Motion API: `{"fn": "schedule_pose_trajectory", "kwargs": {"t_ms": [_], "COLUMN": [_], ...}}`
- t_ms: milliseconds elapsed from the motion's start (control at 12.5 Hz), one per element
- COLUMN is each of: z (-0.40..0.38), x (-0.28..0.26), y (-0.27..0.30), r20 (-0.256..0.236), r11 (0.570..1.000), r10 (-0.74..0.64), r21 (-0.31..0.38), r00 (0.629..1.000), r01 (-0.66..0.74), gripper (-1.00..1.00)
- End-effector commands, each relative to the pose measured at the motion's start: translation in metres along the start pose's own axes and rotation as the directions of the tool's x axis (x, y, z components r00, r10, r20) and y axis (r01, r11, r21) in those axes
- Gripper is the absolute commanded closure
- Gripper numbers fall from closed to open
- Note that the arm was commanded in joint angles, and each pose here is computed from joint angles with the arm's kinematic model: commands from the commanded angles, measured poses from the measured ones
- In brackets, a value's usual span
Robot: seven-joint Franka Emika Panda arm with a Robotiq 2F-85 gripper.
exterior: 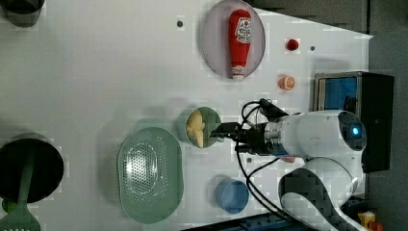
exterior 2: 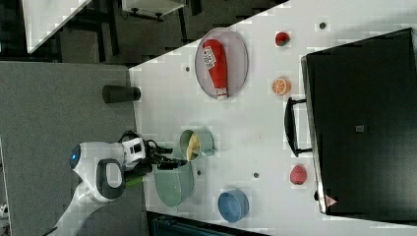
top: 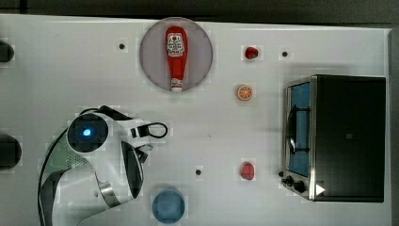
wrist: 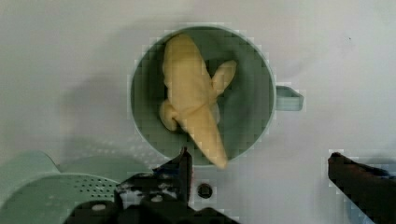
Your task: Pick Banana and place it in mug.
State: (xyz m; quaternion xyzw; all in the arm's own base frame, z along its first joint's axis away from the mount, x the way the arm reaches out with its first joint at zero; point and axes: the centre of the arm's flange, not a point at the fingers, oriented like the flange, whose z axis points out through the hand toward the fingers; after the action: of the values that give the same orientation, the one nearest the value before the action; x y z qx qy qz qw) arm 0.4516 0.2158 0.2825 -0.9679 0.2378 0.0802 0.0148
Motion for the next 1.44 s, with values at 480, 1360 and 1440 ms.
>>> {"fn": "schedule_pose_trajectory", "kwargs": {"t_ms": [480,1360,1440], "z": [-0.195,-0.341,-0.341], "x": [0.114,0.102,0.103], "y": [0.130,0.223,0.224], "r20": [-0.172,-0.112,-0.112], "r11": [0.937,0.911,0.911], "r10": [0.333,0.412,0.413], "r21": [0.171,0.048,0.049], "r00": [0.927,0.904,0.904], "r01": [-0.305,-0.409,-0.411], "gripper": [-1.00,-1.00,-1.00]}}
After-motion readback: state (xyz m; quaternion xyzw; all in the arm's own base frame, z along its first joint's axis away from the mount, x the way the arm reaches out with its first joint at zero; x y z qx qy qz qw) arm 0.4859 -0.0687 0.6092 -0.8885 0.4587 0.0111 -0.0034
